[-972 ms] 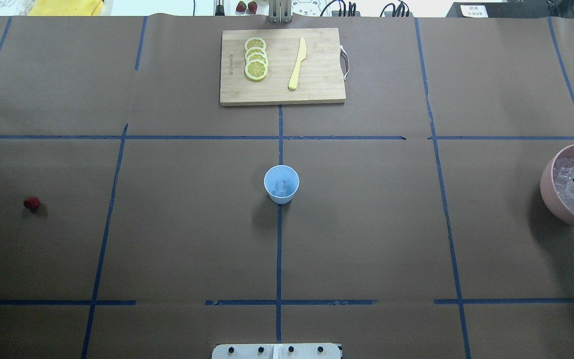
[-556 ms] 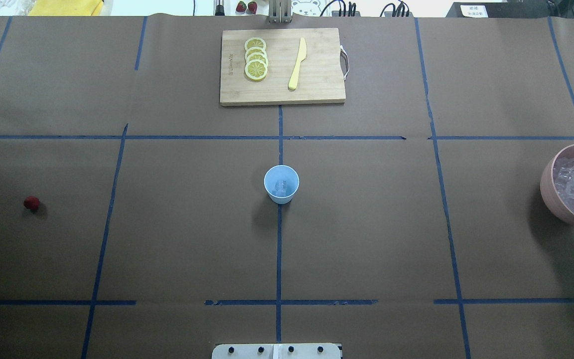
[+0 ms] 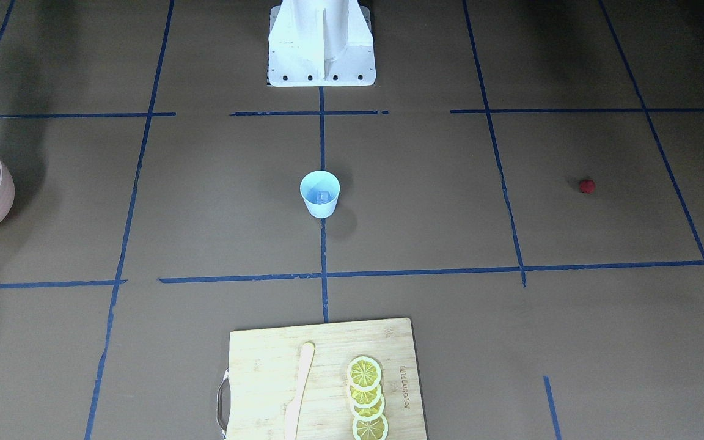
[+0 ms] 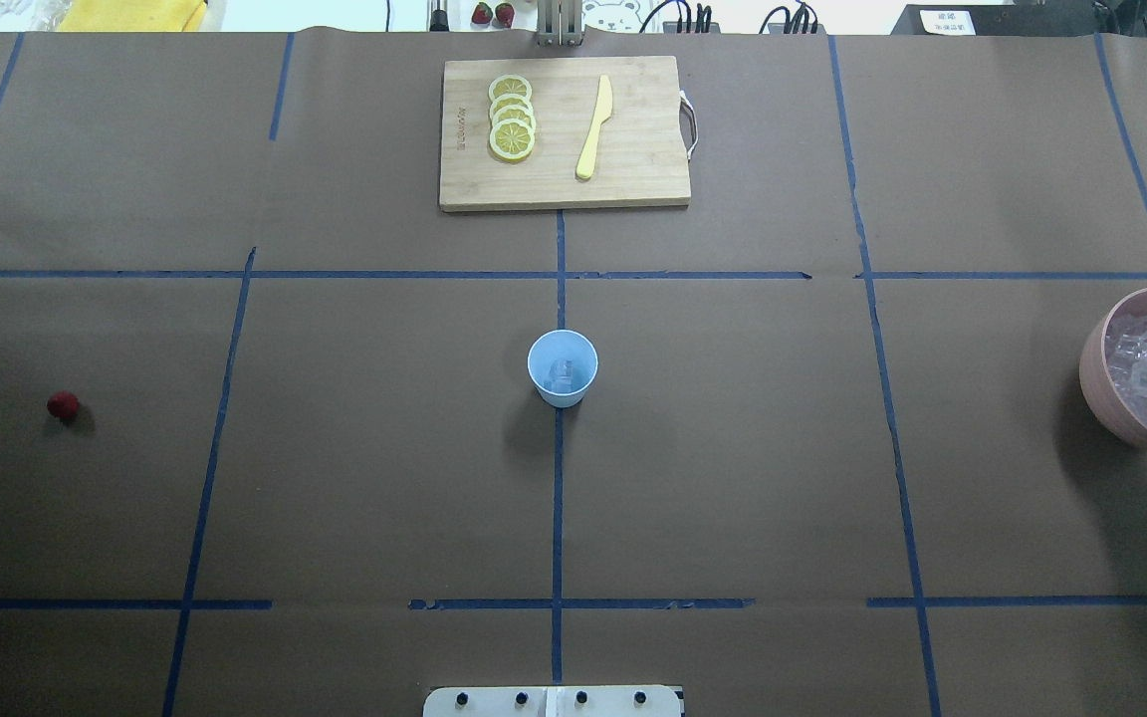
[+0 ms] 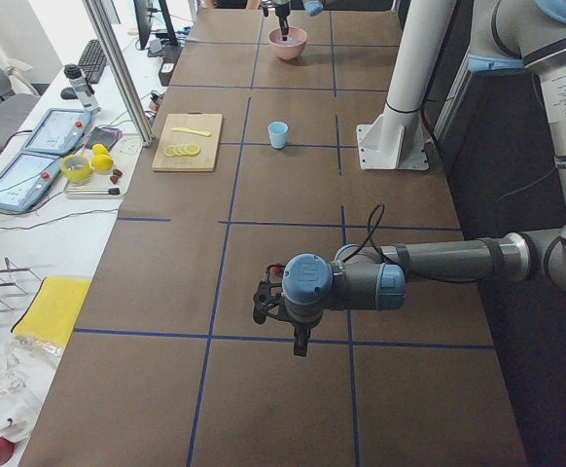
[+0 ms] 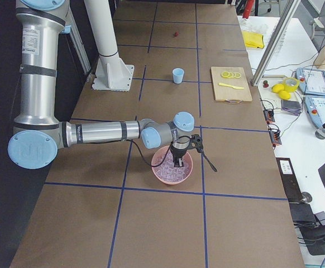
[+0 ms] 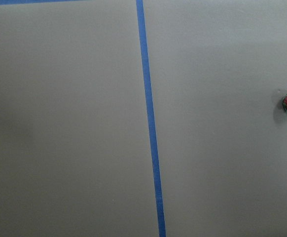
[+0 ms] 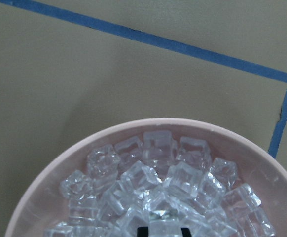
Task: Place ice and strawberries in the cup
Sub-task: 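Grasp a third ice cube from the bowl with the right gripper, then carry the ice cube over the blue cup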
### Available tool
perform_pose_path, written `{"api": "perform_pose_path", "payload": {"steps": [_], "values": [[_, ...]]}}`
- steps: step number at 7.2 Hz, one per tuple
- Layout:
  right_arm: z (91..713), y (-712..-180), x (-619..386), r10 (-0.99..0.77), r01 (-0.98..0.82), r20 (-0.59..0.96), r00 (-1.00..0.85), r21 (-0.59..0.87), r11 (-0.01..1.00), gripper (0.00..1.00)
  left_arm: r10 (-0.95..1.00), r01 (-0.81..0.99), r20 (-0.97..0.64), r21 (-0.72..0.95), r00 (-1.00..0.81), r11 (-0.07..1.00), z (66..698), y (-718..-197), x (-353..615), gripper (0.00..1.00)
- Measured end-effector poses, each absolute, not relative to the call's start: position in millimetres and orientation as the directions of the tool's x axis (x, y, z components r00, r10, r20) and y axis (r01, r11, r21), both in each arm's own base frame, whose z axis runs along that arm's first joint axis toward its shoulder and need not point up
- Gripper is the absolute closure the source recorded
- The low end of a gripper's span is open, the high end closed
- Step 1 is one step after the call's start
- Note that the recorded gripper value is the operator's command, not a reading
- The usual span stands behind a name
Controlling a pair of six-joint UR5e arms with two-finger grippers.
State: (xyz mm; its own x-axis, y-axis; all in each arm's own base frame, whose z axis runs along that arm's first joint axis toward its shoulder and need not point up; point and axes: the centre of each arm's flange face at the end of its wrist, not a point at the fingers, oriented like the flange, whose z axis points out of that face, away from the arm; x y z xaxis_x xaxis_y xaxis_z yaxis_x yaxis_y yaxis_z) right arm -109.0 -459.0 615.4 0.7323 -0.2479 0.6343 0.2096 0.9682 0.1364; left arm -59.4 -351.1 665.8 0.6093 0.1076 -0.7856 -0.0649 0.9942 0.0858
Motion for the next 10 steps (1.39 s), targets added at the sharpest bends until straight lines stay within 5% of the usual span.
{"api": "perform_pose_path", "payload": {"steps": [4, 10], "values": [[520, -444, -109, -0.18, 0.092, 0.696, 0.695, 0.163, 0.982, 1.0, 0.108, -0.065, -0.785, 0.087, 0.609, 0.994, 665, -351, -59, 0.0], [223, -424, -393, 0.323, -0.197, 0.845, 0.426, -0.262, 0.945, 0.99, 0.112, -0.063, -0.795, 0.093, 0.597, 0.994, 662, -352, -58, 0.0]]}}
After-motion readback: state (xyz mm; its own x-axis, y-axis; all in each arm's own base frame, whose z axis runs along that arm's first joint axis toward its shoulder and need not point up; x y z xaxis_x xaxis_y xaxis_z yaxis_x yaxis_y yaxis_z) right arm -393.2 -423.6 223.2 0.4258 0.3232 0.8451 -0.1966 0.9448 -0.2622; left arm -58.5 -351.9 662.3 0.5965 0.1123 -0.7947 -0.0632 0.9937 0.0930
